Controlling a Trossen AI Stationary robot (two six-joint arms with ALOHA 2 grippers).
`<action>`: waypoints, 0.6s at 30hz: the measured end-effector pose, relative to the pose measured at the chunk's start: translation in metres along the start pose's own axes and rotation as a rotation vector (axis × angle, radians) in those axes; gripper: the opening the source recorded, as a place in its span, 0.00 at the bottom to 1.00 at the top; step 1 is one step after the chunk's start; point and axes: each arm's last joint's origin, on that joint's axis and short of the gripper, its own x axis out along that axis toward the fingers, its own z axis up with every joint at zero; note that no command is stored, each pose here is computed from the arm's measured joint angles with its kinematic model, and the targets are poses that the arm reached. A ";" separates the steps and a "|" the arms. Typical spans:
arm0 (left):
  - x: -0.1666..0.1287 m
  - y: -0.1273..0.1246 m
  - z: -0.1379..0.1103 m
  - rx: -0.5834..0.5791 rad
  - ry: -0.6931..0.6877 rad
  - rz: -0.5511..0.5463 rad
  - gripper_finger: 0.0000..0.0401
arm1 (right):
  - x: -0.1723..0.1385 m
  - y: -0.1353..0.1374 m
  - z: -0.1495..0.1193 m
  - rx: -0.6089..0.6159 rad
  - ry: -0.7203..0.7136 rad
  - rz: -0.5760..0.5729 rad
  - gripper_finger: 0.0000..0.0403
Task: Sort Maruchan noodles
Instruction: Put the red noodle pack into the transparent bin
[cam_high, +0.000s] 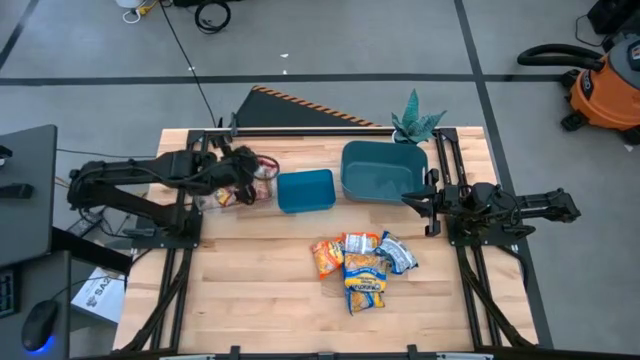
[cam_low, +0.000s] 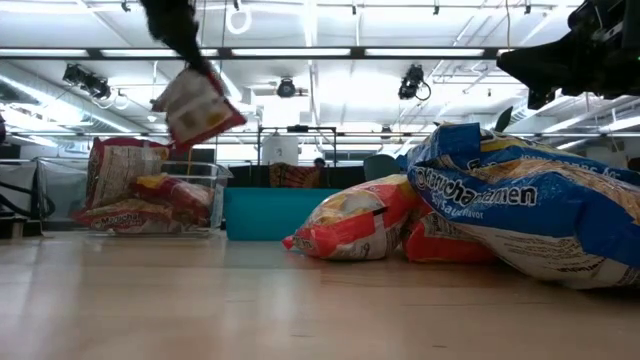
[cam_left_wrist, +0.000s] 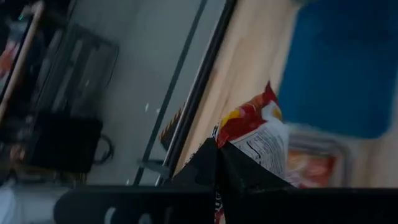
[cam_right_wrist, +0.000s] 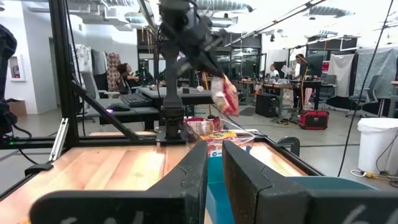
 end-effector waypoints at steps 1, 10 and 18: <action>0.007 0.002 -0.007 -0.012 0.019 0.015 0.02 | 0.000 0.000 0.000 0.000 0.000 0.000 0.14; 0.064 0.002 -0.049 -0.120 0.067 0.039 0.02 | 0.000 0.000 0.000 0.000 0.000 0.000 0.14; 0.072 -0.004 -0.060 -0.213 0.118 -0.218 0.02 | 0.000 0.000 0.000 0.000 0.000 0.000 0.14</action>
